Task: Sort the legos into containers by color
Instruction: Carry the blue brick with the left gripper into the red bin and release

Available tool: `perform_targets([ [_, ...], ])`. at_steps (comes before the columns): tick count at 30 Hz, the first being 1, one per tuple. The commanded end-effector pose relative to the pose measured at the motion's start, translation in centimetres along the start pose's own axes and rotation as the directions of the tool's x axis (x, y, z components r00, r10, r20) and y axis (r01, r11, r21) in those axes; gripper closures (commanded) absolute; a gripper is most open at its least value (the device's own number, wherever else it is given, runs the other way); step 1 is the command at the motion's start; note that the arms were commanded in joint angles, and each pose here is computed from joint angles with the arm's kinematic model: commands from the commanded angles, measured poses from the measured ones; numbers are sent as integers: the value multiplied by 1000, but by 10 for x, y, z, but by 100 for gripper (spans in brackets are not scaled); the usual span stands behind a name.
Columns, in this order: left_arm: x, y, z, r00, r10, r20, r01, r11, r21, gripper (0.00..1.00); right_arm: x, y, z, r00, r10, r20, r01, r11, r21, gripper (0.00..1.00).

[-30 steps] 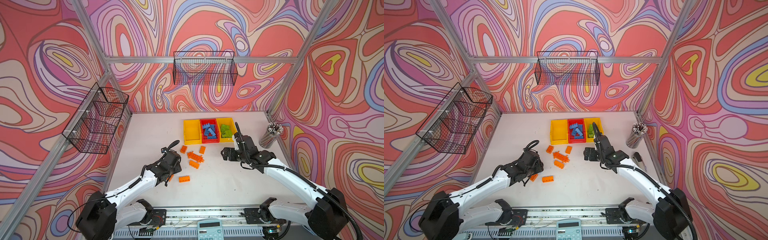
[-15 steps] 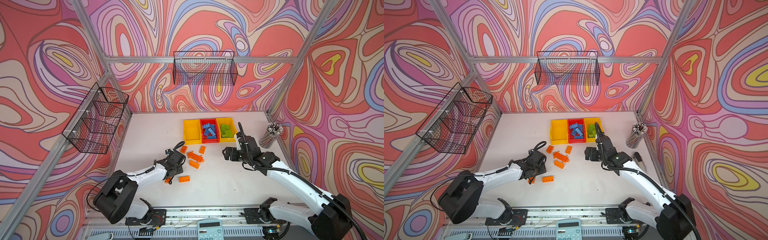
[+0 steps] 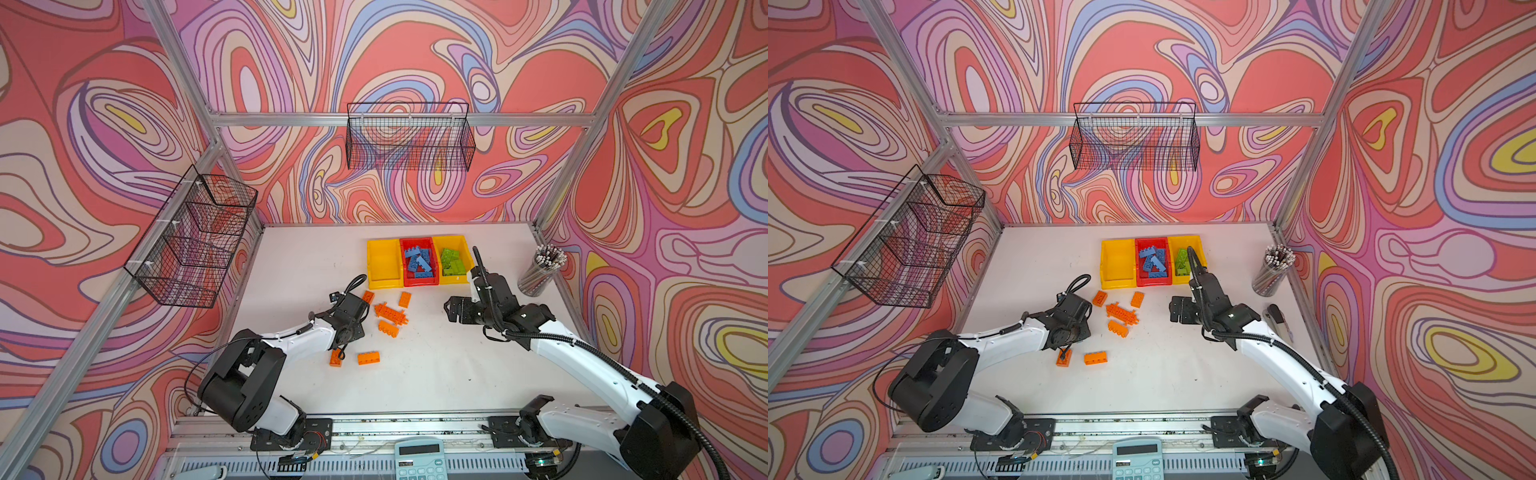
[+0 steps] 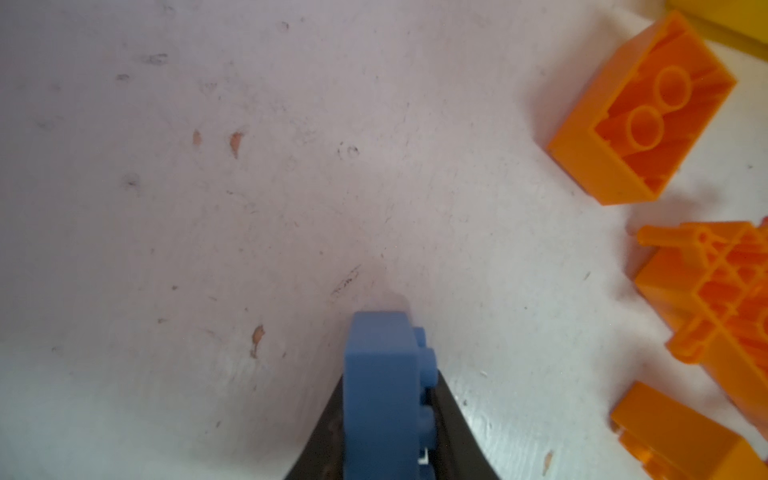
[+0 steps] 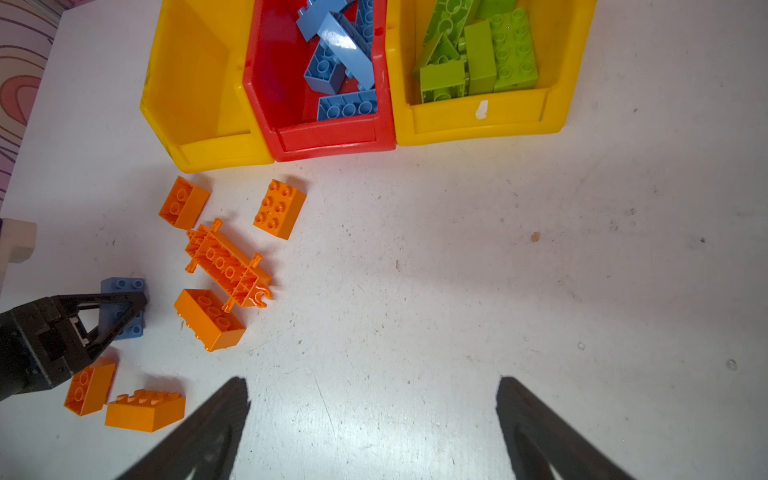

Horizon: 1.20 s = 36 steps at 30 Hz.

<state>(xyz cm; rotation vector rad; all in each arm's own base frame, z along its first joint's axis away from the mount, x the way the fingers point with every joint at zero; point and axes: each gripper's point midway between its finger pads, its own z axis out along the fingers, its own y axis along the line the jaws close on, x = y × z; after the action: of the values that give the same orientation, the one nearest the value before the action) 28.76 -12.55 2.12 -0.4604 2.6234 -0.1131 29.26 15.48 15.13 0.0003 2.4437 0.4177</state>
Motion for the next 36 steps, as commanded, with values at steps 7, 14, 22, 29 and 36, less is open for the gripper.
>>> perform_targets([
  [7, -25, -40, -33, 998, 63, 5, -64, 995, 78, 97, 7, -1, 7, 1000, -1, 5, 1, 1000, -10, 2],
  [14, -71, -116, -74, 984, 138, 116, -157, 972, 177, 97, 10, -3, 4, 1000, 9, 17, -8, 1000, -15, 2],
  [22, -118, -215, -81, 968, 181, 177, -229, 924, 307, 97, 10, -10, -13, 999, 11, 43, -11, 1000, 6, 2],
  [29, -141, -279, -61, 964, 182, 195, -247, 885, 395, 96, 12, -17, -26, 998, 18, 64, -20, 999, 25, 2],
  [36, -151, -317, -32, 969, 161, 186, -232, 854, 467, 90, 8, -18, -36, 996, 25, 84, -28, 999, 34, 2],
])
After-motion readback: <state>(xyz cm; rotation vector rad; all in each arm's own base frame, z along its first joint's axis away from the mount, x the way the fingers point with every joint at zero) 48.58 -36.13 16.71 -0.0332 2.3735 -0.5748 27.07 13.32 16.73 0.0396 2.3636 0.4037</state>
